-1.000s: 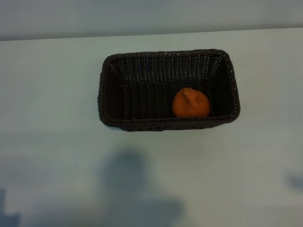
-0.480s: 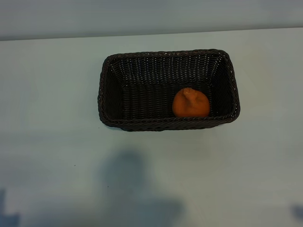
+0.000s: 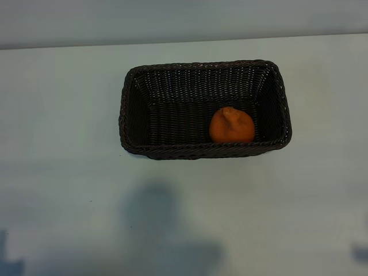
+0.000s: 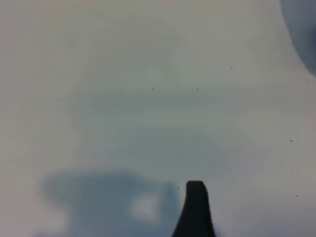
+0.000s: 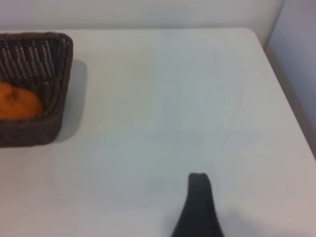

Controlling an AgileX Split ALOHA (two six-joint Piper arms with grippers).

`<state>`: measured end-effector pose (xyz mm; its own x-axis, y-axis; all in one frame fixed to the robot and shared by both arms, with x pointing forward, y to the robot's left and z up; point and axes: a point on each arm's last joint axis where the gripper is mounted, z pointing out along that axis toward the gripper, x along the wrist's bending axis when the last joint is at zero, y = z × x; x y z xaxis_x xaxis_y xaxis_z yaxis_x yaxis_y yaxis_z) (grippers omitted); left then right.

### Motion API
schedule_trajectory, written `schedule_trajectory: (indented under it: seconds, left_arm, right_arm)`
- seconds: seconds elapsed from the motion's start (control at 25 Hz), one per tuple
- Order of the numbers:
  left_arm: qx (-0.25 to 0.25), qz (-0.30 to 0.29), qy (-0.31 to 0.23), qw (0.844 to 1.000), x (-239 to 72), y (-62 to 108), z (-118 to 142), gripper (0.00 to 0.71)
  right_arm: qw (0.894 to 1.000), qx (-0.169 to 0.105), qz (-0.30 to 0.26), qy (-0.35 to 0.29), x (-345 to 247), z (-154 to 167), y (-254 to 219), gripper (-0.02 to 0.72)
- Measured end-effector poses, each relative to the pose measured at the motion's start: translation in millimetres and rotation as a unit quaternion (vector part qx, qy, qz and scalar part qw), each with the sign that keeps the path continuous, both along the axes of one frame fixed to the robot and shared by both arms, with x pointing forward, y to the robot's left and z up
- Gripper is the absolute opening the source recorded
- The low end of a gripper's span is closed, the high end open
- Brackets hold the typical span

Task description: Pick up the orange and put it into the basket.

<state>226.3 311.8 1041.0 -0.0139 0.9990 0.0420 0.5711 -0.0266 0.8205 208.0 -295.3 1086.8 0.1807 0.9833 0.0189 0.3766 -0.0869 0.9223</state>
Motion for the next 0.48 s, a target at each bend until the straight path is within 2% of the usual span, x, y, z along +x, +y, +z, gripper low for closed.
schedule_trajectory:
  seconds: [0.28, 0.48]
  left_arm:
    - [0.000, 0.000, 0.000, 1.000, 0.0, 0.1, 0.0, 0.592]
    - [0.001, 0.000, 0.000, 1.000, 0.0, 0.1, 0.0, 0.592]
  right_arm:
    - [0.999, 0.010, 0.008, 0.050, 14.5, -26.6, -0.7, 0.539]
    - [0.998, -0.012, 0.029, 0.062, 21.1, -36.1, -0.2, 0.538]
